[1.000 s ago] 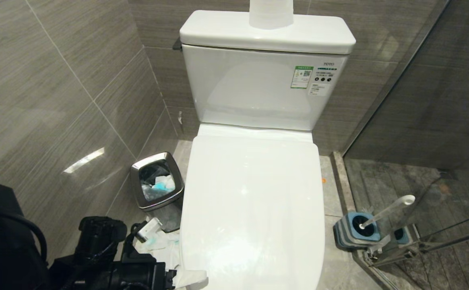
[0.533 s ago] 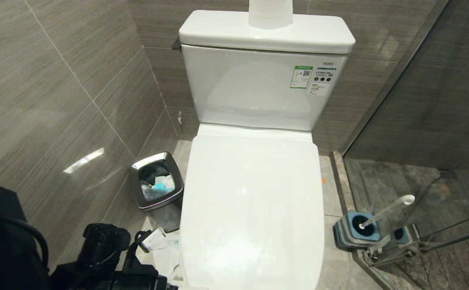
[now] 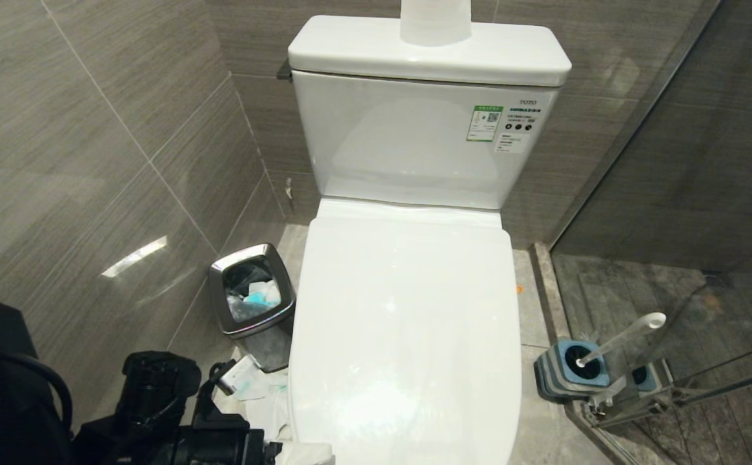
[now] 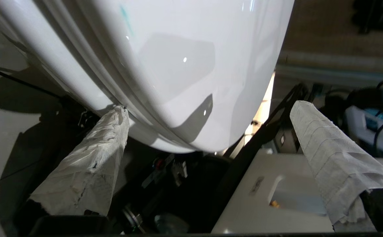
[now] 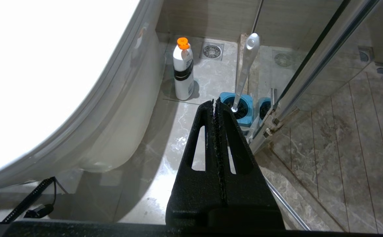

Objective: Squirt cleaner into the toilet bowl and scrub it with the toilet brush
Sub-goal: Use the left hand to lift the toilet lid slightly

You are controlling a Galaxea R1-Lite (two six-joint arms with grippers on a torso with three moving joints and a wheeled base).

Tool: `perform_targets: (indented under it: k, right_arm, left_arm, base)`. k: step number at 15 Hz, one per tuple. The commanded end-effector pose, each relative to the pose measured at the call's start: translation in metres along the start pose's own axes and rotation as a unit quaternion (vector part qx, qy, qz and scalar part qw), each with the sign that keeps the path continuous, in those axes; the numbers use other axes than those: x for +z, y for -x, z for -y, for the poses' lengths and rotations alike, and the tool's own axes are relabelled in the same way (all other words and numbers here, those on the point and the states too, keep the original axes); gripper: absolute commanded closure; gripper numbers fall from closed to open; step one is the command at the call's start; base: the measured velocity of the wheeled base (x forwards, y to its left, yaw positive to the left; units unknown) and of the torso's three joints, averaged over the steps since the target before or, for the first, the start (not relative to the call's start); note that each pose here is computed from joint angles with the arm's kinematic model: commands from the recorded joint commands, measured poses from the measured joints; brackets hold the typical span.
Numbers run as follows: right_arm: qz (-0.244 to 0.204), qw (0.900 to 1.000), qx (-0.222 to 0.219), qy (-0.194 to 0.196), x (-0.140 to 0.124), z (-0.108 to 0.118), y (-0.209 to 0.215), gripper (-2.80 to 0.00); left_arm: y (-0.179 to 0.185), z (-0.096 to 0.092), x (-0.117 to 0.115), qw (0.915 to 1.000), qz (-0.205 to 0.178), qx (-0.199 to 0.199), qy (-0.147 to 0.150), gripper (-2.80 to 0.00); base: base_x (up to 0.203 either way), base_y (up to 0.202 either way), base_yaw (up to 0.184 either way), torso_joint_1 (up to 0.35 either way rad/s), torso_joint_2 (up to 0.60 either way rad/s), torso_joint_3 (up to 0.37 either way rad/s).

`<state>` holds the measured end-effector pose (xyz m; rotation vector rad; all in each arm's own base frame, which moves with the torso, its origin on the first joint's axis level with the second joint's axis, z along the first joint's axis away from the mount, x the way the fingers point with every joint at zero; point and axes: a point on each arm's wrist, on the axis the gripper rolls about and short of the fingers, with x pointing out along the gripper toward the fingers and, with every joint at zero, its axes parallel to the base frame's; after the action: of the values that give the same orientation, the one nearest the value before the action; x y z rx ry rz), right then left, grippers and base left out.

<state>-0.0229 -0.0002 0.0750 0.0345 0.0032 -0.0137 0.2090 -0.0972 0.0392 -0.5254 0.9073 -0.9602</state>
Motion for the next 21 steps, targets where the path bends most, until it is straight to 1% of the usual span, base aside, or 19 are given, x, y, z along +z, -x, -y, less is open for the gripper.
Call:
perform_targets:
  k: [1, 4, 6, 7, 8, 11, 13, 14, 15, 18, 21]
  right_arm:
    - [-0.001, 1.000, 0.000, 0.000, 0.000, 0.000, 0.000, 0.00]
    - [-0.001, 1.000, 0.000, 0.000, 0.000, 0.000, 0.000, 0.00]
    - [-0.001, 1.000, 0.000, 0.000, 0.000, 0.000, 0.000, 0.00]
    - [-0.001, 1.000, 0.000, 0.000, 0.000, 0.000, 0.000, 0.00]
    - [-0.001, 1.000, 0.000, 0.000, 0.000, 0.000, 0.000, 0.00]
    - [-0.001, 1.000, 0.000, 0.000, 0.000, 0.000, 0.000, 0.00]
    - [-0.001, 1.000, 0.000, 0.000, 0.000, 0.000, 0.000, 0.00]
    - [-0.001, 1.000, 0.000, 0.000, 0.000, 0.000, 0.000, 0.00]
    - [-0.001, 1.000, 0.000, 0.000, 0.000, 0.000, 0.000, 0.00]
    - [-0.001, 1.000, 0.000, 0.000, 0.000, 0.000, 0.000, 0.00]
    - [-0.001, 1.000, 0.000, 0.000, 0.000, 0.000, 0.000, 0.00]
  left_arm:
    - [0.000, 0.006, 0.009, 0.9993, 0.029, -0.022, 0.003, -2.80]
    - [-0.001, 0.007, 0.009, 0.9993, 0.029, -0.021, -0.009, -2.80]
    - [-0.001, 0.006, 0.008, 0.9994, 0.031, -0.014, -0.008, -2.80]
    - [0.000, 0.005, 0.007, 0.9994, 0.028, -0.011, -0.017, -2.80]
    - [0.000, 0.005, 0.003, 0.9993, 0.021, -0.007, -0.031, -2.80]
    - [0.001, 0.000, -0.010, 0.9955, -0.016, 0.008, -0.093, -2.80]
    - [0.002, -0.001, -0.014, 0.9919, -0.027, 0.012, -0.123, -2.80]
    - [0.002, -0.002, -0.016, 0.9911, -0.033, 0.015, -0.128, -2.80]
    - [0.002, -0.003, -0.017, 0.9911, -0.041, 0.017, -0.126, -2.80]
    - [0.002, -0.002, -0.016, 0.9916, -0.040, 0.017, -0.122, -2.80]
    - [0.001, -0.002, -0.014, 0.9942, -0.033, 0.016, -0.101, -2.80]
  base:
    - [0.000, 0.000, 0.000, 0.000, 0.00, 0.000]
    - [0.000, 0.000, 0.000, 0.000, 0.00, 0.000]
    - [0.000, 0.000, 0.000, 0.000, 0.00, 0.000]
    - [0.000, 0.000, 0.000, 0.000, 0.00, 0.000]
    - [0.000, 0.000, 0.000, 0.000, 0.00, 0.000]
    - [0.000, 0.000, 0.000, 0.000, 0.00, 0.000]
    - [0.000, 0.000, 0.000, 0.000, 0.00, 0.000]
    - [0.000, 0.000, 0.000, 0.000, 0.00, 0.000]
    - [0.000, 0.000, 0.000, 0.000, 0.00, 0.000]
    - [0.000, 0.000, 0.000, 0.000, 0.00, 0.000]
    - [0.000, 0.000, 0.000, 0.000, 0.00, 0.000]
